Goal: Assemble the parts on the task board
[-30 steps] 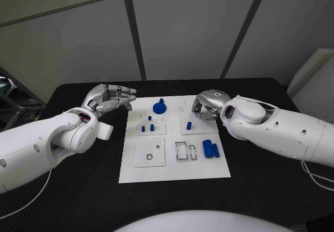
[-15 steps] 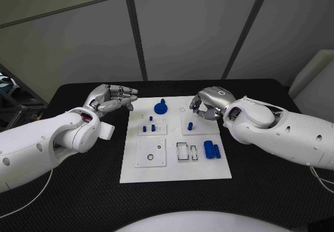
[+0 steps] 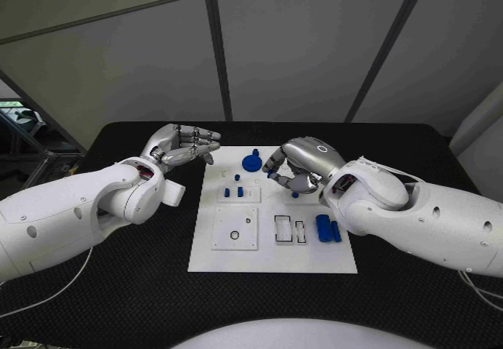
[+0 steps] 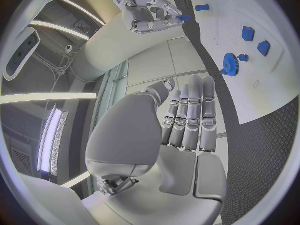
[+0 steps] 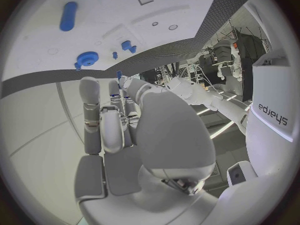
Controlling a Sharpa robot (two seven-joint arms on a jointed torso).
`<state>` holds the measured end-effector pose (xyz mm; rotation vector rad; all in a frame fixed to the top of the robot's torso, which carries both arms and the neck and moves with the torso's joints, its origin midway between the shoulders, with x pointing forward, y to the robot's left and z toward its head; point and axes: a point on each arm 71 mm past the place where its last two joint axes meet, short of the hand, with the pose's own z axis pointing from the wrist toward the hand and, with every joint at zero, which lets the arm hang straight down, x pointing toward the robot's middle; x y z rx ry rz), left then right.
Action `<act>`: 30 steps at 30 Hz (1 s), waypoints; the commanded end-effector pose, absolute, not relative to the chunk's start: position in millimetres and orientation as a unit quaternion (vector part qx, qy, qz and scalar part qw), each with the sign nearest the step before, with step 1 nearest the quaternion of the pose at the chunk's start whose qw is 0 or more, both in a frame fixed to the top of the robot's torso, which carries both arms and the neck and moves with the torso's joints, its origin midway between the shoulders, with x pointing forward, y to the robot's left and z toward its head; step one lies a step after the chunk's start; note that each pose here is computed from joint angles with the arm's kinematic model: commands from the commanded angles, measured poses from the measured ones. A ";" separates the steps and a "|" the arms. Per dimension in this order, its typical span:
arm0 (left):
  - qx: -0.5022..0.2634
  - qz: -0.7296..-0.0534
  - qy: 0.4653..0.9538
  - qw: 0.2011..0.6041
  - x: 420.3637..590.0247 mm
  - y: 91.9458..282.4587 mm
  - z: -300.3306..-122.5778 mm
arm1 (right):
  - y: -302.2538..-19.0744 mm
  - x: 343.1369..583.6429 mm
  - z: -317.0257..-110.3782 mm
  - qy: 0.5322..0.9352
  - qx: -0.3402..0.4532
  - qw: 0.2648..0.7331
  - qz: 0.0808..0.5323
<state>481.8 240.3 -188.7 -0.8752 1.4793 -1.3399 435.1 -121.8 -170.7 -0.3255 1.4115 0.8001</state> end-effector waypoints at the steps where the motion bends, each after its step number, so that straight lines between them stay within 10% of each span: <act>1: -0.352 -0.553 0.591 0.471 481.6 238.7 -185.4 | -112.2 427.9 -175.5 0.621 -0.137 0.669 0.385; 30: -0.346 -0.562 0.585 0.471 480.5 230.9 -183.3 | -82.7 410.3 -244.1 0.683 -0.160 0.600 0.386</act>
